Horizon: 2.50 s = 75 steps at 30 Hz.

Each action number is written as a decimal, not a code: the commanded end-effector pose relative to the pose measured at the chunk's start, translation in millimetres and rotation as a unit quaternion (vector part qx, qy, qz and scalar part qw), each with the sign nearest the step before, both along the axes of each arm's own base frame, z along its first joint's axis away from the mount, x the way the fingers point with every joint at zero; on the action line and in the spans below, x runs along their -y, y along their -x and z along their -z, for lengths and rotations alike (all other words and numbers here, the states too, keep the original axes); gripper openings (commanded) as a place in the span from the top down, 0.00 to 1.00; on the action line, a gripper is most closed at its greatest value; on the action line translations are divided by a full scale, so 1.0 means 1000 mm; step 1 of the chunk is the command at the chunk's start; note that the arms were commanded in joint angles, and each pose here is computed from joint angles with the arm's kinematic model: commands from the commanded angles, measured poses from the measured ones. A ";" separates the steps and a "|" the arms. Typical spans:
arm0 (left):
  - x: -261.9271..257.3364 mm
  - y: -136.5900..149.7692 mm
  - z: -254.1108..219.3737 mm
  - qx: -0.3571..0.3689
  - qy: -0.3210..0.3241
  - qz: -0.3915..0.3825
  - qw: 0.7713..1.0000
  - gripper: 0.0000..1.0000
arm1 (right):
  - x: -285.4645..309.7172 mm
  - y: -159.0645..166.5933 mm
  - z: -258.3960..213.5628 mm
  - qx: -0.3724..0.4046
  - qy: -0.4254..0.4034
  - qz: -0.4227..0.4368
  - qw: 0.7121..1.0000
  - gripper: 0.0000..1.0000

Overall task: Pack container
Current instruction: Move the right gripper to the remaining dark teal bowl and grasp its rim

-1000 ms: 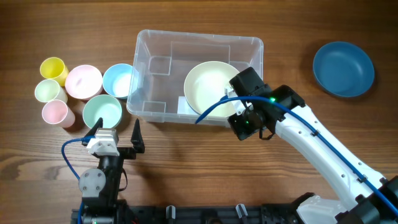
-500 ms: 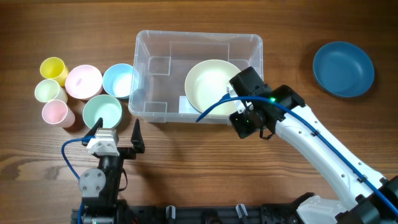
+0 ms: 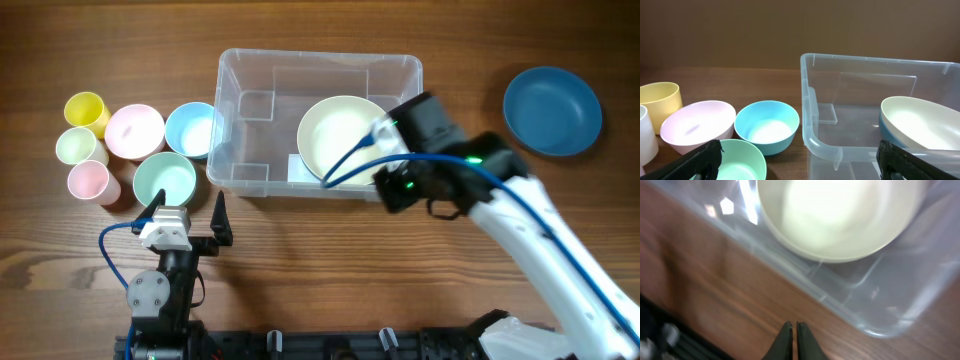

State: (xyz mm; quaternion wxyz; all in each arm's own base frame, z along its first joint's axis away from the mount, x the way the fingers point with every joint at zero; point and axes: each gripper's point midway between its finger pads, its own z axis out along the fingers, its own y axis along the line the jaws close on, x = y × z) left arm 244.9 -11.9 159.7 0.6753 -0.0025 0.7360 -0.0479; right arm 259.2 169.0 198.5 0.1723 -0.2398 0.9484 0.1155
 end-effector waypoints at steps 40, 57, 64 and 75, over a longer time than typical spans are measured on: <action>0.002 0.000 0.002 0.002 -0.007 0.008 1.000 0.00 | 0.399 -0.089 0.144 -0.096 -0.044 0.679 0.726 0.28; 0.002 0.000 0.002 0.002 -0.008 0.008 1.000 0.00 | 0.397 -0.108 0.176 -0.102 -0.077 0.669 0.732 0.50; 0.002 0.000 0.002 0.002 -0.008 0.008 1.000 0.00 | 0.398 -0.109 0.176 -0.099 -0.077 0.668 0.733 0.60; 0.002 0.000 0.002 0.002 -0.007 0.008 1.000 0.00 | 0.397 -0.108 0.176 -0.103 -0.077 0.668 0.733 0.95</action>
